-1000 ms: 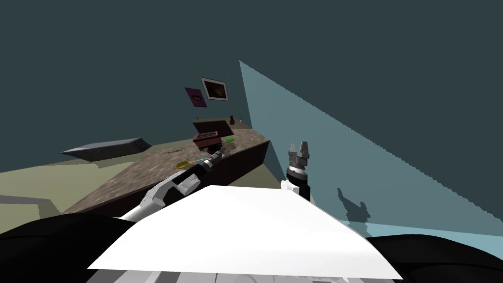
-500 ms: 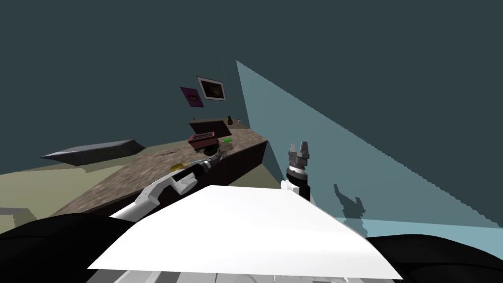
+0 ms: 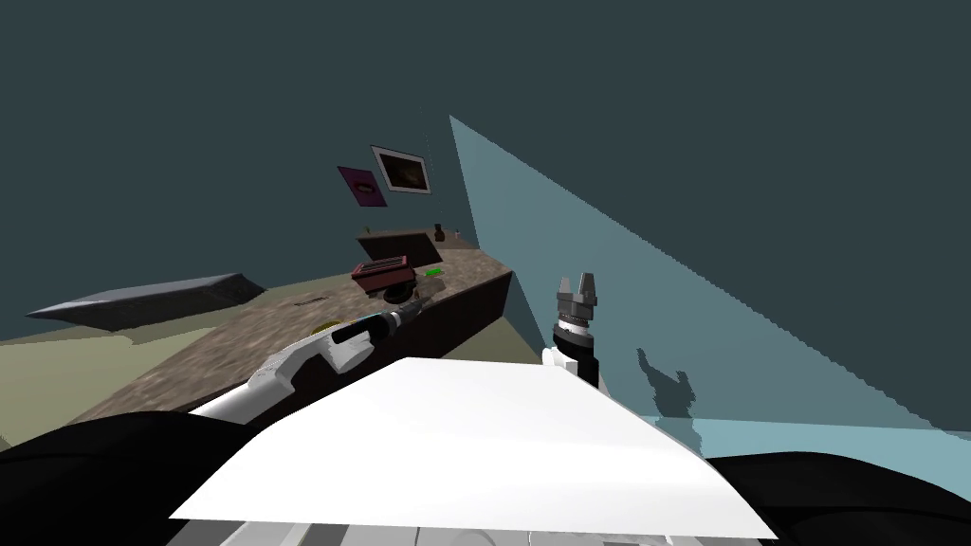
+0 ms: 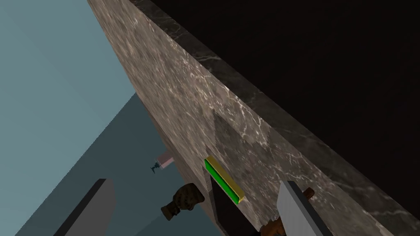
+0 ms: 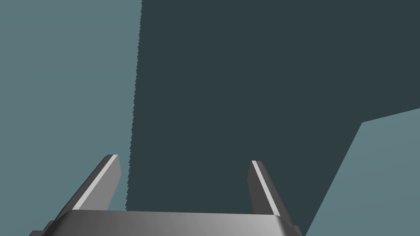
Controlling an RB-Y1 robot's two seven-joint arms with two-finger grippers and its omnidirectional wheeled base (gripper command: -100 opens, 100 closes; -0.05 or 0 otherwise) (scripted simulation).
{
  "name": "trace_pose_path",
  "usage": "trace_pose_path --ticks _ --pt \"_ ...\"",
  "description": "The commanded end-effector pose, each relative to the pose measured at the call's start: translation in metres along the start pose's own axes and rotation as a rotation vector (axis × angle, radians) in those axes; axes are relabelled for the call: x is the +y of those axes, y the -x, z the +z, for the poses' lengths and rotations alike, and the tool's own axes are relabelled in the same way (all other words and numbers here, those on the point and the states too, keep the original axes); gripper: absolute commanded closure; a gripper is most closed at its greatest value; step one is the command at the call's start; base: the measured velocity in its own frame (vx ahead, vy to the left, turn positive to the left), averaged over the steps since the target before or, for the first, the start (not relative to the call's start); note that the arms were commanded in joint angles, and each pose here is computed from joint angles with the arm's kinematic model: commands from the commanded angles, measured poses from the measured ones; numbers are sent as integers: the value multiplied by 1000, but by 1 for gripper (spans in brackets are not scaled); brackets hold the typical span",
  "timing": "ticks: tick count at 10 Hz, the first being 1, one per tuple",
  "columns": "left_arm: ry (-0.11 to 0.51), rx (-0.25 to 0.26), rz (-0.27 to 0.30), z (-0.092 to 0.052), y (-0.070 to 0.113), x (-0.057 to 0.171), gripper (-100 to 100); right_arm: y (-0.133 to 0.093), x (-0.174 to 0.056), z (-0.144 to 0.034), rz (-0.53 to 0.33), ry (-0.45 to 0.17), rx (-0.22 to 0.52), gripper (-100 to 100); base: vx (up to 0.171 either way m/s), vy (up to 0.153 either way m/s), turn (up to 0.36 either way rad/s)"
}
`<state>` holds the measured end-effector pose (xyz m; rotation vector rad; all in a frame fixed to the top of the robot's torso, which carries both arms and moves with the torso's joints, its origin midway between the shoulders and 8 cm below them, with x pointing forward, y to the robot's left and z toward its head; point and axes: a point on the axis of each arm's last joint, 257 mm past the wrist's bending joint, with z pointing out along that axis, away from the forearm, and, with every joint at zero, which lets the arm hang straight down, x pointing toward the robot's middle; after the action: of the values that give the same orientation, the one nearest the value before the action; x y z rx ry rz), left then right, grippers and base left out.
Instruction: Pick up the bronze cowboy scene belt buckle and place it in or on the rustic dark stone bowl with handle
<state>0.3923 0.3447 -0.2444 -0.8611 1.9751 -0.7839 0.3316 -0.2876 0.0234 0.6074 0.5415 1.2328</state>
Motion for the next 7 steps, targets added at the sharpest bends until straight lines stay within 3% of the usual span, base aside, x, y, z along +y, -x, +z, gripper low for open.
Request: trace_pose_path --ticks 1,6,7 --pt "60 6 8 1 3 17 -100 0 0 0 0 0 0 0 37 -31 -35" --pt "281 21 53 -14 26 78 -100 0 0 0 0 0 0 0 49 -36 -54" --pt "297 22 53 -15 26 82 -100 0 0 0 0 0 0 0 47 -27 -27"
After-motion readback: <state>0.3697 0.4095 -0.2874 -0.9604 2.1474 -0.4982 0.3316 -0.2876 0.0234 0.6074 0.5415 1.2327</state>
